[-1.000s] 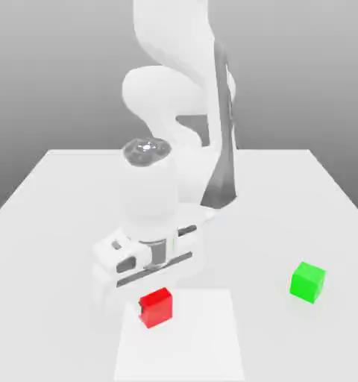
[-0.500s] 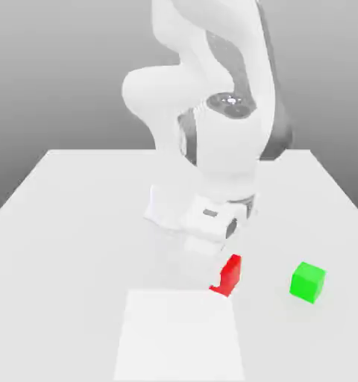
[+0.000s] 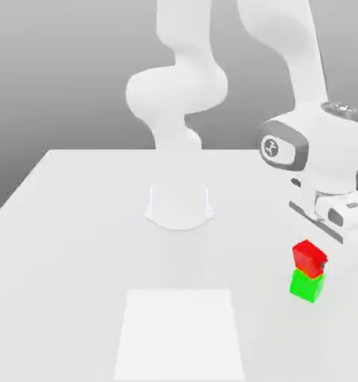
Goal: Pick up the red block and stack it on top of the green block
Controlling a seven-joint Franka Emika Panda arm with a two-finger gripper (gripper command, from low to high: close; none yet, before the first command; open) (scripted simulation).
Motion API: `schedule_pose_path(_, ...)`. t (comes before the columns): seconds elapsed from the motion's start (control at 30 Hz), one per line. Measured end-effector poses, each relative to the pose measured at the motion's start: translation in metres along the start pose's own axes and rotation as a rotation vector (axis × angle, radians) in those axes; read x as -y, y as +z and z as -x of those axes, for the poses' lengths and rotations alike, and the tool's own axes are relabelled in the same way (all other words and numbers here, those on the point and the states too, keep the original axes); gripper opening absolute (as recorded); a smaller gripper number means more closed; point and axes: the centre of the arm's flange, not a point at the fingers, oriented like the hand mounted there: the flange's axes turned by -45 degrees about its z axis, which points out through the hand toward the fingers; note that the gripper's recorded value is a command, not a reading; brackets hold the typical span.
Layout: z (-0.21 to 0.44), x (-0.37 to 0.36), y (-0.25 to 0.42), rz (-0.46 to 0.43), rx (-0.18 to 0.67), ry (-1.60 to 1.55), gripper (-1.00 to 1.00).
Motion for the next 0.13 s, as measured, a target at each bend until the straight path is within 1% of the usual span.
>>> schedule_pose_path(0.07, 0.0005, 0.0002, 0.0048, 0.001, 0.0, 0.001, 1.0)
schedule_pose_path(0.13, 0.0, -0.0007, -0.0047, 0.002, -0.001, 0.0, 1.0)
